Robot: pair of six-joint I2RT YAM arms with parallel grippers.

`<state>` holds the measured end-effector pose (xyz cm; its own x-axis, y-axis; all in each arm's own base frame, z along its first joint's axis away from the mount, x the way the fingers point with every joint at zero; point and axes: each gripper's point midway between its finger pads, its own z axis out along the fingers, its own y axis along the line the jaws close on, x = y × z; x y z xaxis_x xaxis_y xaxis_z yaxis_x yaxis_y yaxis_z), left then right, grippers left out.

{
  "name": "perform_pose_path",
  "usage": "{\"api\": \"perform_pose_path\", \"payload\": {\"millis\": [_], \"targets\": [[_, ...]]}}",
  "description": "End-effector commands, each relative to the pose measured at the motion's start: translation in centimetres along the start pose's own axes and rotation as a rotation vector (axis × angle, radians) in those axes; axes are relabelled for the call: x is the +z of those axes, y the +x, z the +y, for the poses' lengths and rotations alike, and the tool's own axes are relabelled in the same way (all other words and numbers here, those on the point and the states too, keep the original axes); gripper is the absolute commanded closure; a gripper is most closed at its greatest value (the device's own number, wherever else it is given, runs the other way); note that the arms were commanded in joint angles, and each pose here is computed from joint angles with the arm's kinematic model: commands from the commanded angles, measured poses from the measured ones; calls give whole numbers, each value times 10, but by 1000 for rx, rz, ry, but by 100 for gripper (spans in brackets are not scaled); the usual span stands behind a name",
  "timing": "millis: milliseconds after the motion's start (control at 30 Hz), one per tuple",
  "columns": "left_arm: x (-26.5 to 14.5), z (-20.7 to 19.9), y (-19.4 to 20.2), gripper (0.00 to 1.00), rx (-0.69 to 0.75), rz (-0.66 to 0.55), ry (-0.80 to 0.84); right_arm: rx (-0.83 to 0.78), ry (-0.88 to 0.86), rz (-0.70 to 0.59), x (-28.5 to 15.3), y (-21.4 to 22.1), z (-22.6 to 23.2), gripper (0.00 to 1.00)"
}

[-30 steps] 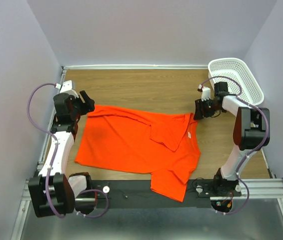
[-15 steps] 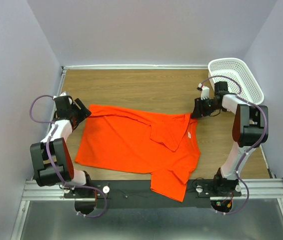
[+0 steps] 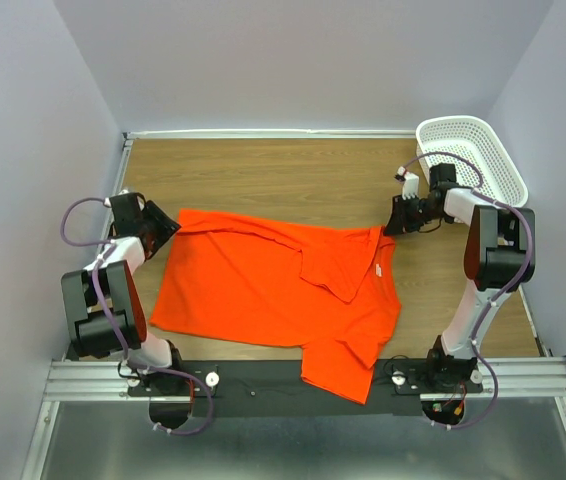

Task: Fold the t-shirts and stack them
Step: Fold the tshirt

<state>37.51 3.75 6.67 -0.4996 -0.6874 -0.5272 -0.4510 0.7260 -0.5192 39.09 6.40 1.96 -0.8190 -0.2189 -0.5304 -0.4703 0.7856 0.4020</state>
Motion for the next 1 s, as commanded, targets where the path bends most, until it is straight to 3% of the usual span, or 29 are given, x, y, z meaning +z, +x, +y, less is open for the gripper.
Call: {"api": "perform_pose_path", "payload": {"millis": [0, 267, 500, 967], "targets": [[12, 3, 6, 43, -53, 19, 11, 45, -5, 68, 10, 25, -8, 75], [19, 8, 10, 45, -65, 35, -2, 48, -9, 60, 9, 23, -8, 76], [31, 6, 11, 62, -80, 59, 17, 50, -7, 64, 9, 25, -9, 80], [23, -7, 6, 62, -53, 43, 78, 57, -8, 70, 10, 28, -11, 81]]}}
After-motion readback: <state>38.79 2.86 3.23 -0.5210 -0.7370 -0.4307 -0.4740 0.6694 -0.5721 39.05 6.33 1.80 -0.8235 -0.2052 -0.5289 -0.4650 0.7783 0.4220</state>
